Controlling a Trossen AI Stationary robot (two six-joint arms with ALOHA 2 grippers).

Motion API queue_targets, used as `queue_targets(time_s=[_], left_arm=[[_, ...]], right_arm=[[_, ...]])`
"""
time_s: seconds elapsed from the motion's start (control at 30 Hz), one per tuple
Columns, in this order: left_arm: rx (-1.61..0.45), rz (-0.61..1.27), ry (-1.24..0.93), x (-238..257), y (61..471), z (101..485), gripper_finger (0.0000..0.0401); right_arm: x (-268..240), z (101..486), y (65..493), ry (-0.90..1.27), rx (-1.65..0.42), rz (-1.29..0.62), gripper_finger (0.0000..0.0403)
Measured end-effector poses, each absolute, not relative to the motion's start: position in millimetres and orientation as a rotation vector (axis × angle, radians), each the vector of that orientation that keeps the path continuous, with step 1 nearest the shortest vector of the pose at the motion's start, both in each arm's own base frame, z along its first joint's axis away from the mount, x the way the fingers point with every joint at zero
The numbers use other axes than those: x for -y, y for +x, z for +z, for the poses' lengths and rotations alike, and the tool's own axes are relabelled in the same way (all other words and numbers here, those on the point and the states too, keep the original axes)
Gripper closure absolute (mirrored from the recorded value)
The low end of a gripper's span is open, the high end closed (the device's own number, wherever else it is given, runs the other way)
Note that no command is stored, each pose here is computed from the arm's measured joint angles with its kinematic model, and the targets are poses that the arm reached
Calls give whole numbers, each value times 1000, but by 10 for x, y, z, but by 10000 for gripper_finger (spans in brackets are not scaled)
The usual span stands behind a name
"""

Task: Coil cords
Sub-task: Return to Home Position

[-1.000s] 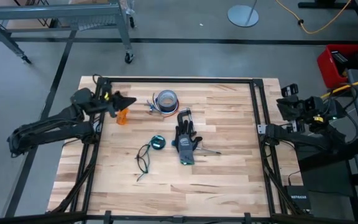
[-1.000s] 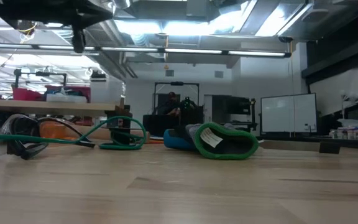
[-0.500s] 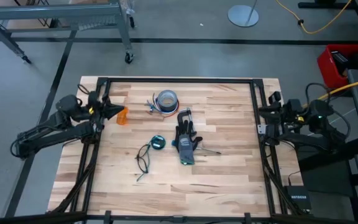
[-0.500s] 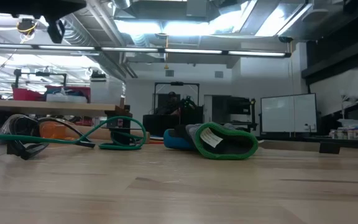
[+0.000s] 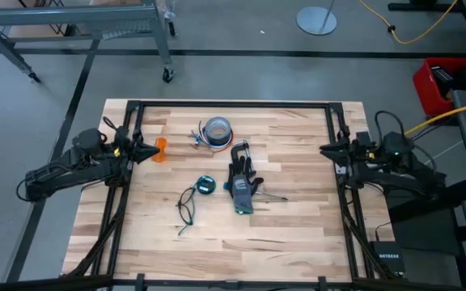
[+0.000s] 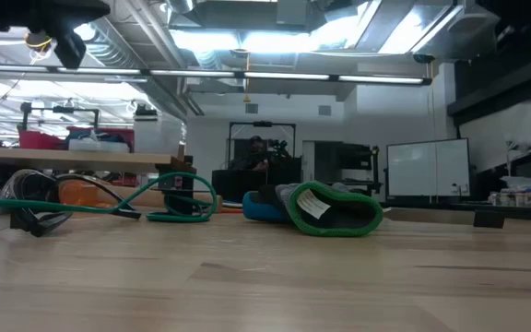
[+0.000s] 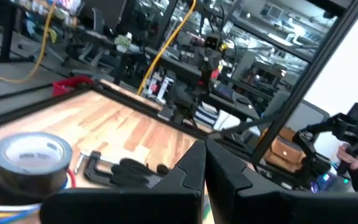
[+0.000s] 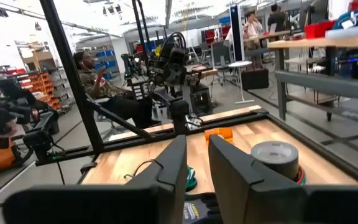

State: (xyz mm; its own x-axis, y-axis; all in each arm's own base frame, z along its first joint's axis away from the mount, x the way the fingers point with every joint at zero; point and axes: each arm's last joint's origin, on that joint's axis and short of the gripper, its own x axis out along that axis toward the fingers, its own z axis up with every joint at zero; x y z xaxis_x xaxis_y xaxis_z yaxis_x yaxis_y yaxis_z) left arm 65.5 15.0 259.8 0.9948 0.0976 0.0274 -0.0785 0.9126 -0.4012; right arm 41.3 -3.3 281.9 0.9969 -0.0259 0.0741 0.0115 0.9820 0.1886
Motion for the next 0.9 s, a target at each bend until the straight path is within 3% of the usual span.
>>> queue_targets(time_s=[0.63,0.9], left_arm=[[28,-30,-543,-120,906,2100,398],[48,-79,-534,-84,944,2021,397]], right_arm=[[80,2423,651,356,-1,-19,331],[95,2277,777,347,81,34,331]])
